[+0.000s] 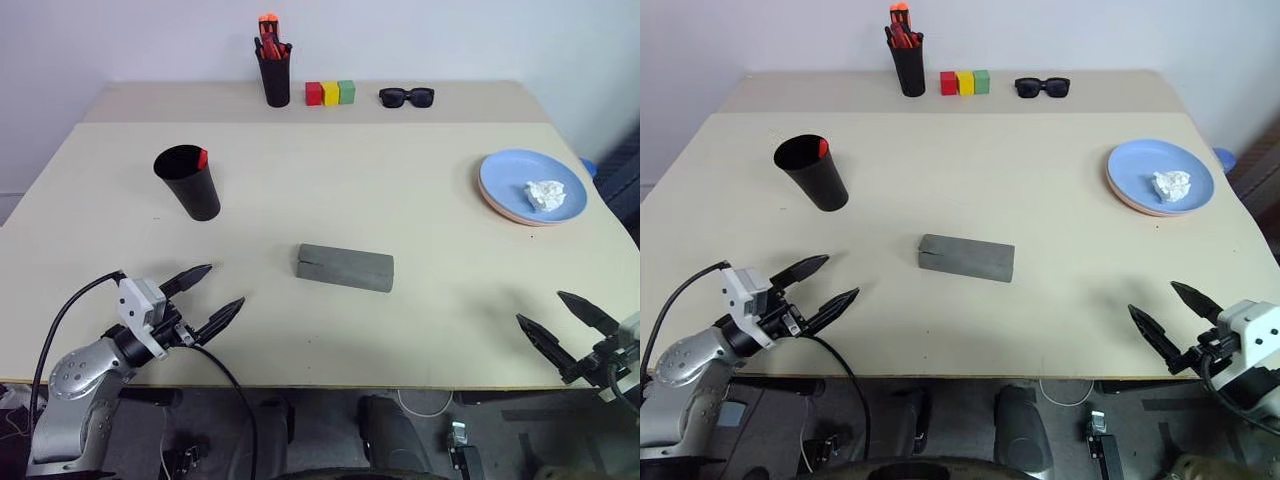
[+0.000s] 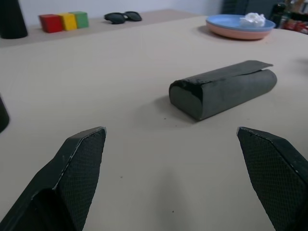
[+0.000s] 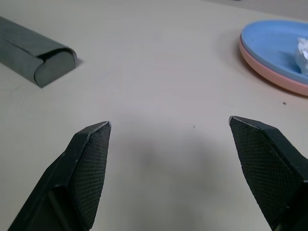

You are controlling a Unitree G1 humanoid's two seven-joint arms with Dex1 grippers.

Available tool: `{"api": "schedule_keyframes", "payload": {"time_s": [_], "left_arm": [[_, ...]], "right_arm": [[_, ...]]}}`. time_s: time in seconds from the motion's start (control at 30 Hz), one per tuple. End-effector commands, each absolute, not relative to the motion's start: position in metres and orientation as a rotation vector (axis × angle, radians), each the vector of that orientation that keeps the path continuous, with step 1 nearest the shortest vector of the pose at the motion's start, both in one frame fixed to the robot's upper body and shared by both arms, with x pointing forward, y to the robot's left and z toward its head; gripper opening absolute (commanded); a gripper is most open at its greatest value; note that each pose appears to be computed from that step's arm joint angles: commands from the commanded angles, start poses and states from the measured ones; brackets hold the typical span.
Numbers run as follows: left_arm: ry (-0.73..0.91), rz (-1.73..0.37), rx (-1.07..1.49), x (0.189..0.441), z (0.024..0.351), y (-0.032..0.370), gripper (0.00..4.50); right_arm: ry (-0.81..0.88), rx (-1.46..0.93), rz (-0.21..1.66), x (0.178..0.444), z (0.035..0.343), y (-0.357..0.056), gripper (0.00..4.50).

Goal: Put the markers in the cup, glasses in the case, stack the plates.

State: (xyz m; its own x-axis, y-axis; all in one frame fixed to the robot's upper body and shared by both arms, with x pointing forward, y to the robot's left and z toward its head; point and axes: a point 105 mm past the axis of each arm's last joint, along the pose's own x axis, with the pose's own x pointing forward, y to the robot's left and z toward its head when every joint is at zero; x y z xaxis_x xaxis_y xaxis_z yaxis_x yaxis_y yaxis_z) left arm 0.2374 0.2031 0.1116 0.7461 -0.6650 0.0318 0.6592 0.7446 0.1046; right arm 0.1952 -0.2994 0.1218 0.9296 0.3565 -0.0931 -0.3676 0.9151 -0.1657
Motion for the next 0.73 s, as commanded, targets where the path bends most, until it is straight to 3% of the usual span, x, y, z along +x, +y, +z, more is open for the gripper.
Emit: {"api": "schedule_keyframes", "payload": {"time_s": [0.03,0.43,0.73], "left_arm": [[-0.109,-0.7,0.094,0.233,0.123,0.201,4.5],[-0.071,-0.654,0.086,0.219,0.116,0.199,4.5],[-0.061,-0.643,0.101,0.229,0.112,0.199,4.5]], "right_arm": [[0.031,-0.203,0.403,0.201,0.132,-0.293,4.0],[0.06,-0.201,0.443,0.205,0.129,-0.299,4.0],[0.067,-0.197,0.417,0.202,0.122,-0.306,4.0]]}}
